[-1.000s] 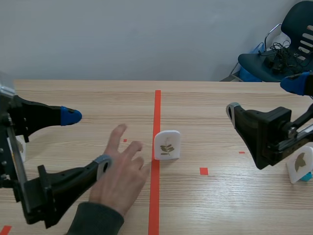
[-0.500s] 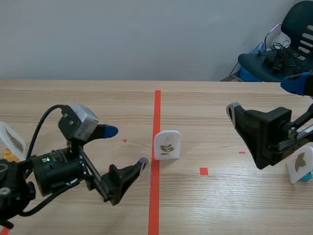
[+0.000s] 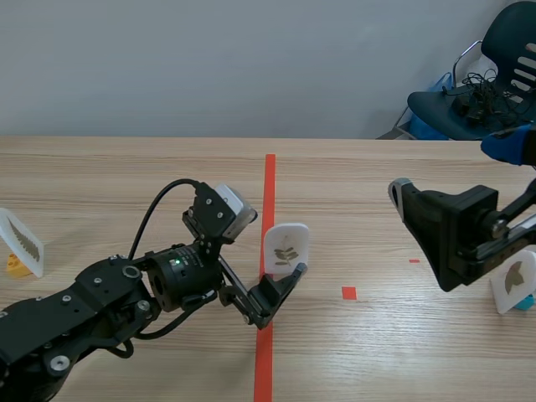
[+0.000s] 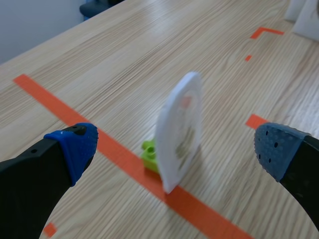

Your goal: Do the leaf sorting experiment

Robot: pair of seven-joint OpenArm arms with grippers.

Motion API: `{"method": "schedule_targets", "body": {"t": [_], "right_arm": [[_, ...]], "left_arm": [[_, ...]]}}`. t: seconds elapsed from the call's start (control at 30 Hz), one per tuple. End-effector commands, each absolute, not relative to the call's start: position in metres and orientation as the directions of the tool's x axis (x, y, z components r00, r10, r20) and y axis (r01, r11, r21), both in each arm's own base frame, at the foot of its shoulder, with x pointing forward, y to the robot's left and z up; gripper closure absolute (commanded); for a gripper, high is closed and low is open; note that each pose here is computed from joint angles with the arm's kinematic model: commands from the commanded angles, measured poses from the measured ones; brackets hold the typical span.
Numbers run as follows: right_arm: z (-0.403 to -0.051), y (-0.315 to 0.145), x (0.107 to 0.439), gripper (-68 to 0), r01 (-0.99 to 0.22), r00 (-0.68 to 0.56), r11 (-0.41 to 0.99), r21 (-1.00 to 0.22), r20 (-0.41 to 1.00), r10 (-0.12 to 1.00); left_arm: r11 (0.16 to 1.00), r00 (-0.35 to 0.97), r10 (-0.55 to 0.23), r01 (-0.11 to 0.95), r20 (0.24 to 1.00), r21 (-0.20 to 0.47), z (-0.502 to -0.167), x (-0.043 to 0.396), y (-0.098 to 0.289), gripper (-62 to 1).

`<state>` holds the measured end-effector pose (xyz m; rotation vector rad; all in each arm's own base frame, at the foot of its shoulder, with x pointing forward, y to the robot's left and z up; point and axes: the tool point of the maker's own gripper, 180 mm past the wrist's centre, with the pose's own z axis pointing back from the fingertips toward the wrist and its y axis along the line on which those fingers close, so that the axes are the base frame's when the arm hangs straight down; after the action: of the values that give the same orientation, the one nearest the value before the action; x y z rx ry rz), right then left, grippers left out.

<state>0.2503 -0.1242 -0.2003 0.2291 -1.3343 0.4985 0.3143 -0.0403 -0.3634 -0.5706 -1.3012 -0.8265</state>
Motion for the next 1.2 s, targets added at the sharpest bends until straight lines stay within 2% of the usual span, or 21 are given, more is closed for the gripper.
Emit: {"method": "schedule_targets", "body": {"t": [0.0,0.17,0.3,0.4,0.6,0.77,0.97,1.17], "right_arm": [[-0.193,-0.129,0.255,-67.9,-0.453,0.125,0.882,-0.127,0.971,0.203],[-0.193,-0.129,0.255,-67.9,-0.452,0.126,0.883,-0.125,0.971,0.202],[-0.194,-0.129,0.255,-67.9,-0.452,0.133,0.883,-0.125,0.97,0.205],[-0.194,-0.129,0.255,-67.9,-0.452,0.133,0.883,-0.125,0.97,0.205],[-0.194,-0.129,0.255,-67.9,-0.452,0.133,0.883,-0.124,0.97,0.205],[-0.194,-0.129,0.255,-67.9,-0.452,0.133,0.883,-0.124,0.97,0.204],[-0.196,-0.129,0.254,-67.9,-0.452,0.143,0.883,-0.124,0.967,0.209],[-0.199,-0.13,0.254,-67.9,-0.452,0.156,0.883,-0.124,0.964,0.216]], "left_arm": [[0.588,0.014,-0.145,0.805,0.989,0.075,-0.345,0.315,-0.055,-62.3],[0.575,0.008,-0.136,0.815,0.991,0.072,-0.344,0.31,-0.071,-62.3],[0.588,-0.002,-0.141,0.805,0.99,0.086,-0.344,0.312,-0.071,-46.1],[0.608,-0.011,-0.157,0.787,0.988,0.105,-0.345,0.316,-0.066,-38.3],[0.63,0.009,-0.184,0.769,0.983,0.111,-0.355,0.319,-0.059,-32.9],[0.674,0.084,-0.16,0.737,0.984,0.047,-0.369,0.323,-0.046,-32.0],[0.708,0.118,-0.119,0.706,0.986,0.001,-0.37,0.328,-0.04,-18.5],[0.688,0.136,-0.083,0.725,0.987,-0.042,-0.366,0.324,-0.047,-15.5]]}}
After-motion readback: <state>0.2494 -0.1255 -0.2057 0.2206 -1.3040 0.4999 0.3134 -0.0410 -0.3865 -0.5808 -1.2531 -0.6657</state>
